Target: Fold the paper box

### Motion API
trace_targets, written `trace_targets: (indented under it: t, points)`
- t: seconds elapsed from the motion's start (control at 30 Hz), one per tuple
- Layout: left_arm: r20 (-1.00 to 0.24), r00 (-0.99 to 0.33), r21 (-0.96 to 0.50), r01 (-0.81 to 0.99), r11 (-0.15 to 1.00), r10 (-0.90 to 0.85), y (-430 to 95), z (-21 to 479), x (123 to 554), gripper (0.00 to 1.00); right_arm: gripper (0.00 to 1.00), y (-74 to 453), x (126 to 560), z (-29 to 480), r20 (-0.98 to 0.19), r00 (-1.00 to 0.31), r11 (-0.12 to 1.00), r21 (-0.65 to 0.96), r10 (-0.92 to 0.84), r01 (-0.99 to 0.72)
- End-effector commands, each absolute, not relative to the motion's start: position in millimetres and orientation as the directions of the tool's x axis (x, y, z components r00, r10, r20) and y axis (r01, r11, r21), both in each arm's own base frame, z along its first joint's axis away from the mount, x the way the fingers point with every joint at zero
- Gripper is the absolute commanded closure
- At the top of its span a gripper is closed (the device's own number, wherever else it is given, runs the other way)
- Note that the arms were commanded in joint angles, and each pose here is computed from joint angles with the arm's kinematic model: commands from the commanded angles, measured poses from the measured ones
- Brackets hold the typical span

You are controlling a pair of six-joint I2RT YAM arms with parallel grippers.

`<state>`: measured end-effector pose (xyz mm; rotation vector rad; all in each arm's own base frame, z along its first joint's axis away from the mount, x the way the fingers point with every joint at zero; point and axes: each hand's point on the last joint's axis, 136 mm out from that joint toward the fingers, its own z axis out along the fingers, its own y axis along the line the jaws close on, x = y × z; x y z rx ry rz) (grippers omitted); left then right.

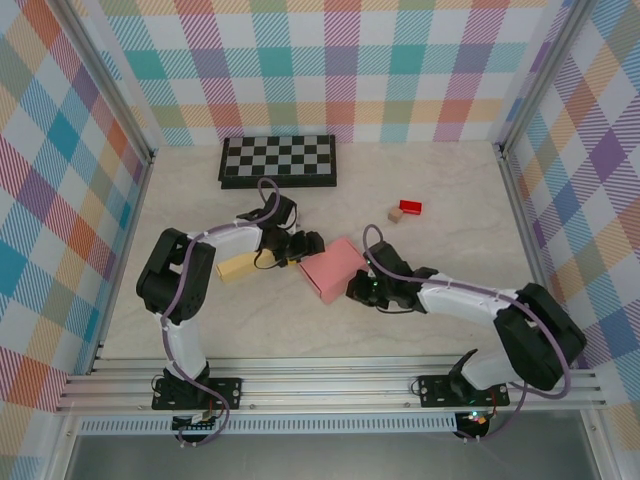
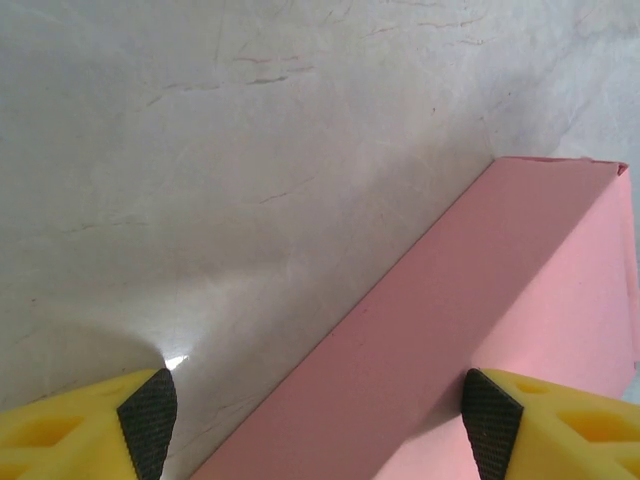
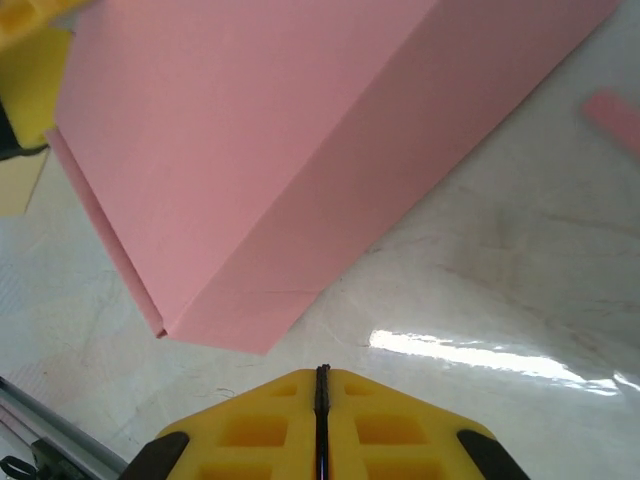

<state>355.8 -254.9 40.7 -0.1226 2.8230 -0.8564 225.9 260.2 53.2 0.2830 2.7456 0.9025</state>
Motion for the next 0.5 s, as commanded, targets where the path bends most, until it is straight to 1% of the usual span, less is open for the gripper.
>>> trace_targets:
  t: [0.0, 0.17, 0.33, 0.47]
  points:
    - [-0.157, -0.978, -0.552, -0.027, 0.833, -0.136, -260, 37, 345, 0.23, 0.9, 283, 227, 52, -0.119, -0.946, 0.737, 0.659, 0.302, 0.152]
    - [-0.152, -0.976, -0.53, -0.052, 0.847, -0.155, -258, 34, 336, 0.23, 0.9, 296, 216, 43, -0.111, -0.948, 0.744, 0.65, 0.297, 0.157]
    - [-0.139, -0.974, -0.535, -0.081, 0.841, -0.182, -258, 29, 328, 0.23, 0.9, 297, 213, 35, -0.094, -0.941, 0.724, 0.666, 0.325, 0.183]
    - [-0.124, -0.972, -0.546, -0.102, 0.831, -0.2, -263, 29, 320, 0.24, 0.9, 297, 221, 36, -0.145, -0.931, 0.717, 0.681, 0.335, 0.151]
